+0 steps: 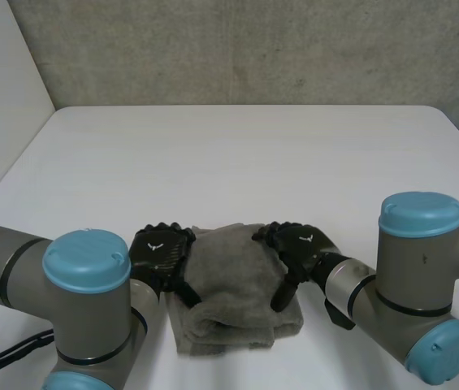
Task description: Fold the towel.
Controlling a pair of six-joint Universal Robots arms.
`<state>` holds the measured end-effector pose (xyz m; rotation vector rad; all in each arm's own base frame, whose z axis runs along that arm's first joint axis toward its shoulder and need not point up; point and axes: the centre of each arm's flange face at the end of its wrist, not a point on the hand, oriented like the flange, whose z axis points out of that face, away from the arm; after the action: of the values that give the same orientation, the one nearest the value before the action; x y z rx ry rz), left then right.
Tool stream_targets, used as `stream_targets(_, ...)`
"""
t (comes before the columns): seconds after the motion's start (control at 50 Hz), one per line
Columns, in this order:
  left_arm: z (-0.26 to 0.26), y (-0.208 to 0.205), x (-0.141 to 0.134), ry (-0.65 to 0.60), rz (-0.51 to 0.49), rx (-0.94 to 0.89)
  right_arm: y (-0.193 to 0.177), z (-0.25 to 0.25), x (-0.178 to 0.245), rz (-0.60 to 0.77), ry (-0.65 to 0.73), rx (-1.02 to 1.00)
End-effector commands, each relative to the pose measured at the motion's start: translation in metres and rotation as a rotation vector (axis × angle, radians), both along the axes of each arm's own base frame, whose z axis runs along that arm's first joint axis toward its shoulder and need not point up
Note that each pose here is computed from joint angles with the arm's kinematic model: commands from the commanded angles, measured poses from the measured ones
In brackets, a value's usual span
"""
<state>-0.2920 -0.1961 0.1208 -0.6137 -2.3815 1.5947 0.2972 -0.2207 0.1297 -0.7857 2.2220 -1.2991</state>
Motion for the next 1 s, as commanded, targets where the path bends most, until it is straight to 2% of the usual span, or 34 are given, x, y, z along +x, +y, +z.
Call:
stream_targets(0.02,0.034,-0.002,-0.001,0.052,-0.001,-0.069,-0.005,0.043,-0.002,-0.017,-0.059,-0.101)
stream_targets(0.06,0.046,-0.004,0.0,0.073,0.003,-0.097,-0.004,0.068,-0.004,-0.021,-0.087,-0.158)
stream_targets(0.12,0.078,-0.01,0.0,0.127,0.014,-0.172,-0.004,0.08,-0.006,-0.03,-0.099,-0.185)
stream_targets(0.18,0.109,-0.019,0.006,0.169,0.039,-0.238,-0.014,0.108,-0.017,-0.103,-0.118,-0.262)
stream_targets(0.22,0.124,-0.025,0.01,0.178,0.059,-0.268,-0.025,0.134,-0.033,-0.211,-0.13,-0.34)
stream_targets(0.36,0.164,-0.047,0.03,0.173,0.14,-0.289,-0.03,0.165,-0.047,-0.329,-0.143,-0.433)
stream_targets(0.52,0.162,-0.045,0.031,0.164,0.147,-0.272,-0.029,0.163,-0.049,-0.335,-0.083,-0.447)
stream_targets(1.0,0.16,-0.041,0.031,0.171,0.138,-0.27,-0.029,0.159,-0.05,-0.335,-0.073,-0.436)
